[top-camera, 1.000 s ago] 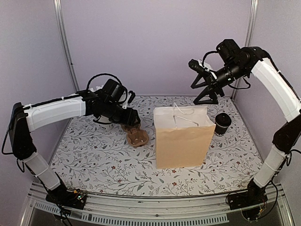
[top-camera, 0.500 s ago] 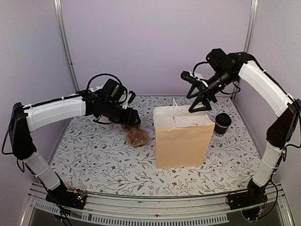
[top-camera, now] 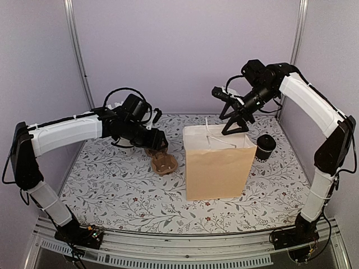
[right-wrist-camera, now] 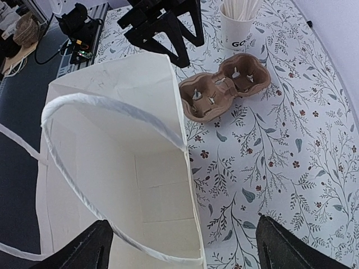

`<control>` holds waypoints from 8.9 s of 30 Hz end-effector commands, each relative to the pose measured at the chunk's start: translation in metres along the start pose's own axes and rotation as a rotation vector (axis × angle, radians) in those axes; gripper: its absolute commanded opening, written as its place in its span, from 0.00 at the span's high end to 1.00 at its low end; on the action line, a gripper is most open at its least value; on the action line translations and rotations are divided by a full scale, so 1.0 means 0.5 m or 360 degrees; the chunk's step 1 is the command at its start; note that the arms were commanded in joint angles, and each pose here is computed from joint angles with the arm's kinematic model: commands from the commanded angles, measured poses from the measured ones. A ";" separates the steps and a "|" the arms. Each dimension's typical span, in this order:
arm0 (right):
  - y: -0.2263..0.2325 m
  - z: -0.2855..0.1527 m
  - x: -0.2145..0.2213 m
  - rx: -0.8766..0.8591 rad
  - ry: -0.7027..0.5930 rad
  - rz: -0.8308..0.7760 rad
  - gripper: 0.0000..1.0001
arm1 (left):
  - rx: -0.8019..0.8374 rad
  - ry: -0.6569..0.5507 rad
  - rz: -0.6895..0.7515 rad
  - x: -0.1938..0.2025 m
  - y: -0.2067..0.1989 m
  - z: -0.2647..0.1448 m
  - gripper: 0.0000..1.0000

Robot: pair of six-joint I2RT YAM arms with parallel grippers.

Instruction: Pack the takeout coffee

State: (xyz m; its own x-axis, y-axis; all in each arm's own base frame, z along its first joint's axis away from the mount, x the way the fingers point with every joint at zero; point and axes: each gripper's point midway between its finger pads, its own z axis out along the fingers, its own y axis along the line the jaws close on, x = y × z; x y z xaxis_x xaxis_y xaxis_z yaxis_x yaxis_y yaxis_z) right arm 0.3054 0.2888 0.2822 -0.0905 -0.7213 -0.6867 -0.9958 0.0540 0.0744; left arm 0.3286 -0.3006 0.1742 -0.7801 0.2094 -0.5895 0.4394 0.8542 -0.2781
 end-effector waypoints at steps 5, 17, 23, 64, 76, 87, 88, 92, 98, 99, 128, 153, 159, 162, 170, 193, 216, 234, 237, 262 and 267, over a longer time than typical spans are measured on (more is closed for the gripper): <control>0.082 -0.077 0.003 0.0119 -0.0025 -0.0103 0.04 | -0.0028 -0.0031 0.0007 -0.005 0.019 0.003 0.34; 0.053 -0.040 -0.010 0.0122 -0.0002 -0.0088 0.04 | -0.0018 -0.0033 -0.0003 -0.007 0.020 0.000 0.34; 0.008 -0.004 -0.008 0.0111 0.0043 -0.0034 0.11 | -0.0020 -0.0037 -0.0006 0.001 0.024 -0.002 0.34; -0.029 -0.005 -0.016 0.0109 0.0014 0.0066 1.00 | 0.0005 0.0005 -0.0013 0.023 0.034 0.019 0.34; -0.118 -0.119 -0.050 0.0674 -0.0060 -0.0038 1.00 | -0.0156 0.0025 -0.0051 0.006 0.083 0.045 0.34; -0.143 -0.136 -0.037 0.0878 -0.0069 -0.0040 1.00 | -0.0330 0.0225 -0.0115 0.010 0.143 0.088 0.48; -0.143 -0.133 -0.034 0.0871 -0.0066 -0.0031 1.00 | -0.0321 0.0232 -0.0150 0.010 0.142 0.091 0.50; -0.141 -0.127 -0.026 0.0859 -0.0057 -0.0010 1.00 | -0.0202 0.0257 -0.0318 0.023 0.110 0.112 0.51; -0.142 -0.126 -0.023 0.0863 -0.0048 0.0000 1.00 | -0.0125 0.0325 -0.0350 0.066 0.051 0.141 0.59; -0.140 -0.126 -0.025 0.0860 -0.0051 -0.0002 1.00 | -0.0124 0.0349 -0.0349 0.077 0.049 0.146 0.60; -0.143 -0.090 0.001 0.0796 0.0024 0.0043 1.00 | -0.0423 0.0524 -0.0146 0.185 0.179 0.093 0.67; -0.130 -0.081 0.015 0.0772 0.0057 0.0046 1.00 | 0.0106 0.0438 0.0794 0.097 0.062 0.106 0.60; -0.128 -0.079 0.018 0.0766 0.0060 0.0046 1.00 | 0.0116 0.0463 0.0895 0.114 0.083 0.120 0.59; -0.126 -0.077 0.015 0.0754 0.0054 0.0044 1.00 | 0.0144 0.0495 0.0890 0.118 0.081 0.129 0.60; -0.125 -0.067 0.021 0.0733 0.0067 0.0054 1.00 | 0.0096 0.0575 0.0872 0.141 0.101 0.162 0.64; -0.126 -0.058 0.028 0.0719 0.0089 0.0063 1.00 | -0.0007 0.0597 0.0855 0.159 0.113 0.143 0.61; -0.123 -0.053 0.032 0.0718 0.0113 0.0062 1.00 | 0.0062 0.0634 0.0902 0.188 0.100 0.147 0.65; -0.129 -0.057 0.033 0.0758 0.0127 0.0046 1.00 | 0.0073 0.0456 0.0848 0.114 0.063 0.085 0.76; -0.126 -0.060 0.031 0.0766 0.0127 0.0036 1.00 | 0.0108 0.0396 0.0835 0.095 0.047 0.064 0.76; 0.033 -0.041 -0.037 0.0323 -0.0184 -0.0082 1.00 | 0.0779 -0.1054 0.0929 -0.179 -0.234 -0.469 0.69; 0.046 -0.040 -0.057 0.0231 -0.0243 -0.0073 1.00 | 0.0984 -0.1151 0.0999 -0.168 -0.297 -0.513 0.66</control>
State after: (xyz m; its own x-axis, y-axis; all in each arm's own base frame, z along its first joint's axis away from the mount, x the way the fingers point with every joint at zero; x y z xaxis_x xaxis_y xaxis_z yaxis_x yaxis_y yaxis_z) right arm 0.2969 0.2853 0.3063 -0.0303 -0.6589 -0.7517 -0.9768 0.1790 -0.1176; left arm 0.2389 -0.3067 0.4383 -0.0353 0.1096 -0.9934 0.9230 0.3847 0.0097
